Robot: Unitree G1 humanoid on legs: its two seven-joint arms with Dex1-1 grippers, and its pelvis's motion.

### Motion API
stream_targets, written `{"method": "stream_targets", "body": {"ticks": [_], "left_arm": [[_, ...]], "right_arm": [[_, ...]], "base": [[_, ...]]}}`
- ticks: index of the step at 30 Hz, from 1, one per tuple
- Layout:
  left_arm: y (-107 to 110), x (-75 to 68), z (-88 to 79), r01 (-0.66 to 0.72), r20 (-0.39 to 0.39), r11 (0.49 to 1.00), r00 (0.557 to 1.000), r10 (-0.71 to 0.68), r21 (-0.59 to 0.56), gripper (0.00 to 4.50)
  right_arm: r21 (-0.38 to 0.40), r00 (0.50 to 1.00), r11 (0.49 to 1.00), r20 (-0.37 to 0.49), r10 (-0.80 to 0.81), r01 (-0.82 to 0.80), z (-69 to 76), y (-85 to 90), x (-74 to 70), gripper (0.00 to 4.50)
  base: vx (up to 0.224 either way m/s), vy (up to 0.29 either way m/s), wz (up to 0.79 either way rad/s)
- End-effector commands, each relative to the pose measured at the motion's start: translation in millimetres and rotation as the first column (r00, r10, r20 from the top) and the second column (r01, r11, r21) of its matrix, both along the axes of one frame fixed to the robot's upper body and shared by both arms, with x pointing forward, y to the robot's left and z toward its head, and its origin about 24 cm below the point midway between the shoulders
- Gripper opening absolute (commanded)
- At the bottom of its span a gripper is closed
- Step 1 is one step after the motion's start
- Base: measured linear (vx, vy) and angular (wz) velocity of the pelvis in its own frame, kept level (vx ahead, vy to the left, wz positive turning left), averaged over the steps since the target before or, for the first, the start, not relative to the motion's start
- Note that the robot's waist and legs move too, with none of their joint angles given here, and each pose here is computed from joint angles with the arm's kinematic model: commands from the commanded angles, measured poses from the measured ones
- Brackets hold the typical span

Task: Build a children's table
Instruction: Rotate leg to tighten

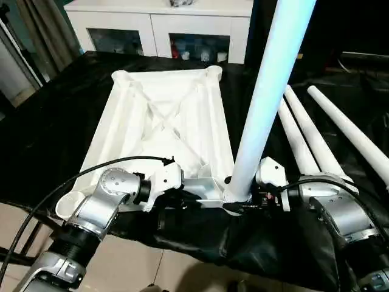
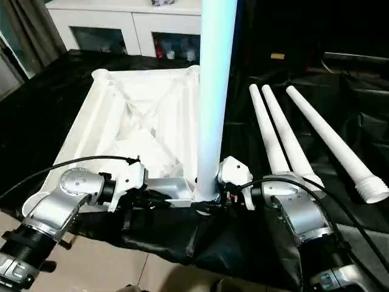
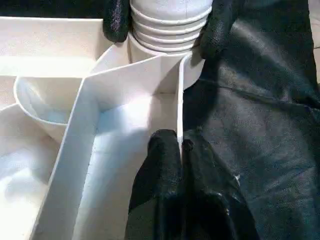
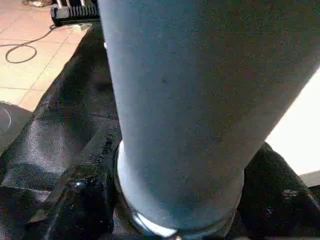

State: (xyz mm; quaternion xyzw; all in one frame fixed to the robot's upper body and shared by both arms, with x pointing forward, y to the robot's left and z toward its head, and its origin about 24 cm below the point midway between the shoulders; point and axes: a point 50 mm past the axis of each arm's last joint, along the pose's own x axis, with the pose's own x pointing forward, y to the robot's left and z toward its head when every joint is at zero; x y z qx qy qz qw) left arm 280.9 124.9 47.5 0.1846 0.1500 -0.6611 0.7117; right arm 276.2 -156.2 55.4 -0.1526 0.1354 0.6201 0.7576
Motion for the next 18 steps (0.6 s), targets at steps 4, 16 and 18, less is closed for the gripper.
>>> {"method": "stream_targets", "body": {"ticks": [4,16,18], "left_arm": [[-6.1,-1.2,13.1,0.053,0.033,0.995,0.998,-0.050,-0.082,0.00],[-56.6,20.3,7.9,-0.266,0.103,0.949,0.953,0.286,-0.171,0.00],[-68.4,21.5,7.4,-0.299,0.117,0.937,0.939,0.322,-0.178,0.00]], "right_arm": [[0.024,0.999,1.000,-0.040,-0.010,0.011,-4.7,1.6,-3.0,2.72],[0.142,0.831,0.820,-0.047,-0.554,0.554,-22.9,32.5,30.1,2.72],[0.152,0.767,0.754,-0.064,-0.638,0.640,-25.4,40.3,34.9,2.72]], "base": [[0.000,0.000,0.00],[0.000,0.000,0.00],[0.000,0.000,0.00]]}}
